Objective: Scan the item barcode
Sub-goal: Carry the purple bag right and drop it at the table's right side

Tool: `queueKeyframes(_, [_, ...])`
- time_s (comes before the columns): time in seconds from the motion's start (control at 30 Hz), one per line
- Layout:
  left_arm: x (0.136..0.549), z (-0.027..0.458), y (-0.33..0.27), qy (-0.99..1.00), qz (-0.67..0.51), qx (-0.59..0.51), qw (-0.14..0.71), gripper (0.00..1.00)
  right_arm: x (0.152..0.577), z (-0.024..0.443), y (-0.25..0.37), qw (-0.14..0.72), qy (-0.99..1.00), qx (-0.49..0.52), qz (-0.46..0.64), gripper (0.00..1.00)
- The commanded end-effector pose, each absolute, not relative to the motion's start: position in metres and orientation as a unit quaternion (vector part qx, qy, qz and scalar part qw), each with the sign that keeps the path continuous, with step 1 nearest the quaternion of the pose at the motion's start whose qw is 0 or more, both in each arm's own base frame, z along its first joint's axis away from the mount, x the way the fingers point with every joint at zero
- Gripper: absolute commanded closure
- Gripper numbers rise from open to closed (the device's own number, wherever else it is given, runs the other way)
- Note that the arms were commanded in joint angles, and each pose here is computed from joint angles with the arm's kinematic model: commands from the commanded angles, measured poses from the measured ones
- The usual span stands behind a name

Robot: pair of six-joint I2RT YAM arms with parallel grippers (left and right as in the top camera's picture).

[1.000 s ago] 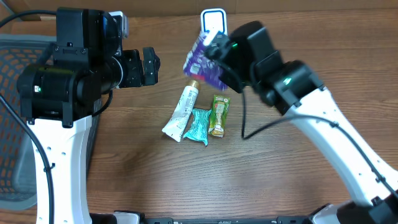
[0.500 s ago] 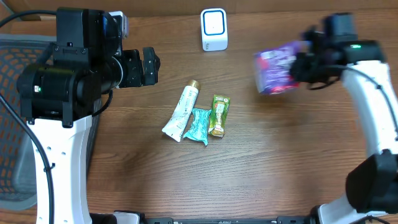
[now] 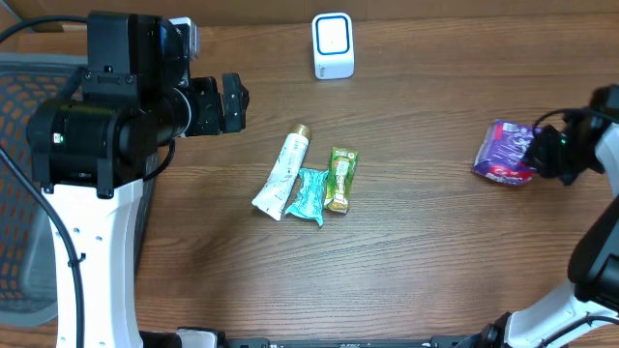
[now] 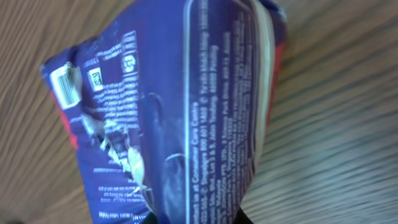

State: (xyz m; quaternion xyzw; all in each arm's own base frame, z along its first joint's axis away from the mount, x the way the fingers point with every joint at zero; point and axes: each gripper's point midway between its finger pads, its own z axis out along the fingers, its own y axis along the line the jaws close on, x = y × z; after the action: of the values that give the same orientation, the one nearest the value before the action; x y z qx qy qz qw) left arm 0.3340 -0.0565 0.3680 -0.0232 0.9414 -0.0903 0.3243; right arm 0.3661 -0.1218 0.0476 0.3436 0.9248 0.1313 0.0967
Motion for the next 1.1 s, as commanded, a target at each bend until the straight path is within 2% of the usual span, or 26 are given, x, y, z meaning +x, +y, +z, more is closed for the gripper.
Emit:
queueKeyframes(0.0, [0.336, 0.37, -0.055, 0.941, -0.086, -0.016, 0.328, 0.01, 0.36, 0.045, -0.146, 0.108, 0.896, 0.412, 0.125, 0.96])
queueKeyframes(0.07, [0.336, 0.37, -0.055, 0.941, -0.086, -0.016, 0.328, 0.0, 0.354, 0.04, -0.156, 0.108, 0.879, 0.446, 0.126, 0.95])
queueKeyframes(0.13, [0.336, 0.37, -0.055, 0.941, -0.086, -0.016, 0.328, 0.0, 0.35, 0.038, -0.164, 0.108, 0.868, 0.468, 0.126, 0.87])
queueKeyframes(0.17, [0.336, 0.37, -0.055, 0.941, -0.086, -0.016, 0.328, 0.0, 0.351, 0.039, -0.166, 0.111, 0.865, 0.471, 0.128, 0.72])
queueKeyframes(0.2, [0.336, 0.37, -0.055, 0.941, -0.086, -0.016, 0.328, 0.0, 0.353, 0.04, -0.166, 0.115, 0.864, 0.471, 0.134, 0.42])
queueKeyframes(0.23, [0.336, 0.37, -0.055, 0.941, -0.086, -0.016, 0.328, 0.0, 0.356, 0.041, -0.164, 0.119, 0.863, 0.469, 0.145, 0.04])
queueKeyframes(0.27, [0.336, 0.37, -0.055, 0.941, -0.086, -0.016, 0.328, 0.0, 0.357, 0.042, -0.162, 0.12, 0.862, 0.468, 0.154, 0.0])
queueKeyframes(0.47, [0.336, 0.37, -0.055, 0.941, -0.086, -0.016, 0.328, 0.0, 0.364, 0.07, -0.136, 0.113, 0.88, 0.403, 0.225, 0.0])
queueKeyframes(0.8, [0.336, 0.37, -0.055, 0.941, -0.086, -0.016, 0.328, 0.0, 0.379, 0.171, -0.089, 0.146, 0.902, 0.331, 0.234, 0.0])
queueKeyframes(1.07, [0.336, 0.37, -0.055, 0.941, -0.086, -0.016, 0.328, 0.01, 0.387, 0.173, -0.003, 0.121, 0.935, 0.216, 0.254, 0.0])
